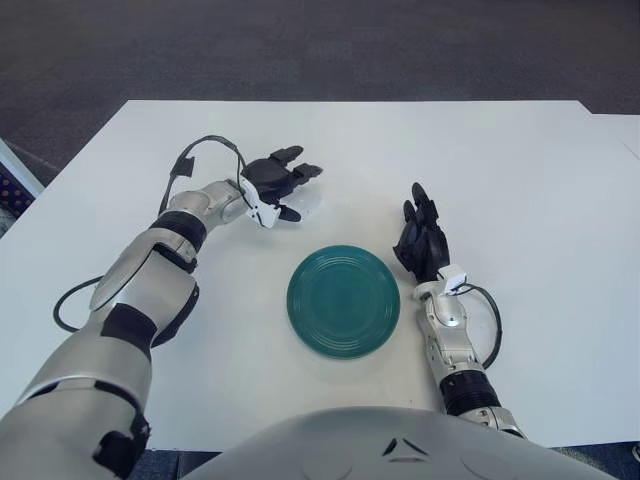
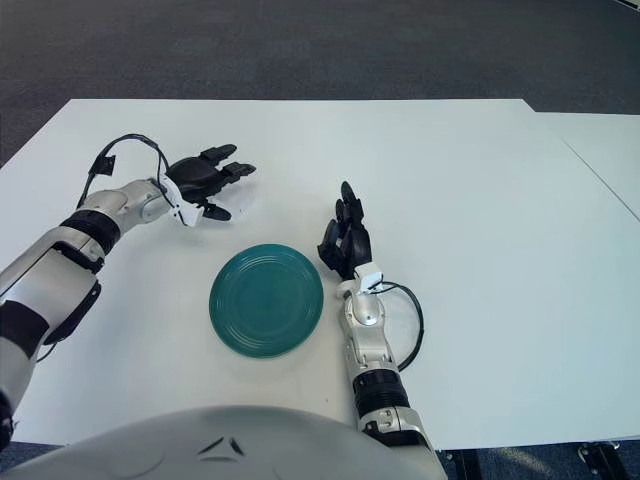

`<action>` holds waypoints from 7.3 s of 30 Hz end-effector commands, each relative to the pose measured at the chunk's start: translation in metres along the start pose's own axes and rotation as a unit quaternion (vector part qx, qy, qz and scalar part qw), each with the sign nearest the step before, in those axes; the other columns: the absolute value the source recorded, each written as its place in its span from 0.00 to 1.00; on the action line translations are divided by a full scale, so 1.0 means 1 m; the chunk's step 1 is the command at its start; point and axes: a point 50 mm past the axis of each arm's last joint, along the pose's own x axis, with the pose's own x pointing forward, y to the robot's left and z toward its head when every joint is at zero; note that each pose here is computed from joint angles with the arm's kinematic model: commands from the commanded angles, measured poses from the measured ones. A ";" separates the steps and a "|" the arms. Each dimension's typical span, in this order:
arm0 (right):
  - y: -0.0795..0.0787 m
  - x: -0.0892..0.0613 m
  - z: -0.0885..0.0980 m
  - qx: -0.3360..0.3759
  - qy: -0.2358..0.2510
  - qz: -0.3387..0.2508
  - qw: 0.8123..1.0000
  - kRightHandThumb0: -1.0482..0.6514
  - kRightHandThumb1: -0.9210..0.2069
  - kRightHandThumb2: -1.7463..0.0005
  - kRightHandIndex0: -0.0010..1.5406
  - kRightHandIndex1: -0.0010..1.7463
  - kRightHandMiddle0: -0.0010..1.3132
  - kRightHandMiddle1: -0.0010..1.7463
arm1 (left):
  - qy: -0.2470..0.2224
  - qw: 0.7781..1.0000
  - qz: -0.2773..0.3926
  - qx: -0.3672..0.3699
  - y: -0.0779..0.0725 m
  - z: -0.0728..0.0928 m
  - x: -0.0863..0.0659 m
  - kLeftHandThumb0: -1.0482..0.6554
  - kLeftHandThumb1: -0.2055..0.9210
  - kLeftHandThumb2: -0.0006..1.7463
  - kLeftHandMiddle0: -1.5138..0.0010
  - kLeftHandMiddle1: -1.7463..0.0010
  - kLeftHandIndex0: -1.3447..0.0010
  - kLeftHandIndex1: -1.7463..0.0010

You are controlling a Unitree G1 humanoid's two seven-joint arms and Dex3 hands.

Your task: Put the charger into the plate.

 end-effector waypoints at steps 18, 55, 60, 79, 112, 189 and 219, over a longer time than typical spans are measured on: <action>0.014 -0.045 -0.048 0.006 0.126 -0.011 0.992 0.05 0.00 0.44 0.05 0.00 0.00 0.17 | 0.012 1.000 -0.024 0.014 -0.001 -0.001 0.003 0.00 1.00 0.31 1.00 1.00 1.00 0.85; 0.006 -0.061 -0.050 0.016 0.117 -0.007 0.993 0.02 0.00 0.44 0.05 0.00 0.00 0.17 | 0.020 0.996 -0.081 -0.037 -0.023 0.007 0.002 0.00 1.00 0.34 1.00 1.00 1.00 0.79; 0.005 -0.063 -0.050 0.018 0.116 -0.008 0.993 0.02 0.00 0.44 0.05 0.00 0.00 0.16 | 0.021 0.995 -0.090 -0.042 -0.025 0.009 0.002 0.00 1.00 0.35 1.00 1.00 1.00 0.78; -0.004 -0.067 -0.047 0.015 0.114 -0.019 0.993 0.01 0.00 0.46 0.06 0.00 0.00 0.16 | 0.013 0.996 -0.087 -0.021 -0.038 0.020 0.002 0.07 1.00 0.19 0.92 0.13 0.91 0.29; -0.033 -0.073 -0.041 0.010 0.083 -0.028 0.996 0.06 0.00 0.46 0.03 0.00 0.00 0.15 | 0.032 0.999 0.020 -0.028 -0.041 0.032 0.005 0.38 0.66 0.59 0.33 0.00 0.67 0.00; -0.007 -0.072 -0.045 0.023 0.114 -0.063 0.991 0.05 0.00 0.44 0.02 0.00 0.00 0.14 | -0.263 0.957 0.103 -0.069 0.048 0.087 -0.081 0.35 0.49 0.73 0.32 0.00 0.57 0.00; -0.009 -0.064 -0.044 0.032 0.126 -0.064 0.989 0.02 0.00 0.46 0.03 0.00 0.00 0.15 | -0.333 0.943 -0.002 0.004 -0.004 0.119 -0.085 0.32 0.39 0.81 0.33 0.00 0.50 0.00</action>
